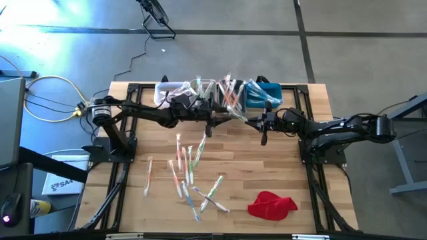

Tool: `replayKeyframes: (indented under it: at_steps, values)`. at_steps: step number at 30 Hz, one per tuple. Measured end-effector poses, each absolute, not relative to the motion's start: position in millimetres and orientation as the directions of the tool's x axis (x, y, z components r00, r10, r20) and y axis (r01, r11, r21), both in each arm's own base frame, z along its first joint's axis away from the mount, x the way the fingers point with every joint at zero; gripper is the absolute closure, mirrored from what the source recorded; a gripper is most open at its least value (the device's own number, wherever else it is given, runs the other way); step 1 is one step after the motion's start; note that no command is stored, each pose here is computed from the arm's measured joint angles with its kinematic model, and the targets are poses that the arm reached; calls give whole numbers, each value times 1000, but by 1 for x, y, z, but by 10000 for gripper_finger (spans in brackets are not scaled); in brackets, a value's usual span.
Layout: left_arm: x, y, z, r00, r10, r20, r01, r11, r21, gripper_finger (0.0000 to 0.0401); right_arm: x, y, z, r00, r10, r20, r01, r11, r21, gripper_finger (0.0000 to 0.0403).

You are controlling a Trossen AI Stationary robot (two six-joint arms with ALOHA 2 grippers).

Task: Pick & Place Toothbrushes
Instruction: Put the green toothbrush into the gray bin

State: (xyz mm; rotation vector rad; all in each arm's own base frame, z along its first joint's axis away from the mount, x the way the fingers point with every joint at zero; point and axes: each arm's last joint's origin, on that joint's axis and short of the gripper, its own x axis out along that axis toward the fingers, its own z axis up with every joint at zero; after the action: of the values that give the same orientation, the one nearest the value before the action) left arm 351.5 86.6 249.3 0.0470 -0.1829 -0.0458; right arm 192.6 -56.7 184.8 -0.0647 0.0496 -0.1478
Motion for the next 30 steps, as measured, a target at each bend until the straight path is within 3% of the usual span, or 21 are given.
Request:
replayKeyframes:
  at_steps: [19, 30]
  values:
    - [372, 90, 252, 979, -51, 196, 51, 999, 6, 254, 193, -56, 184, 989, -134, -55, 130, 989, -66, 385]
    - [372, 89, 252, 980, -53, 193, 54, 999, 1, 350, 193, -56, 183, 989, -135, -58, 131, 989, -65, 385]
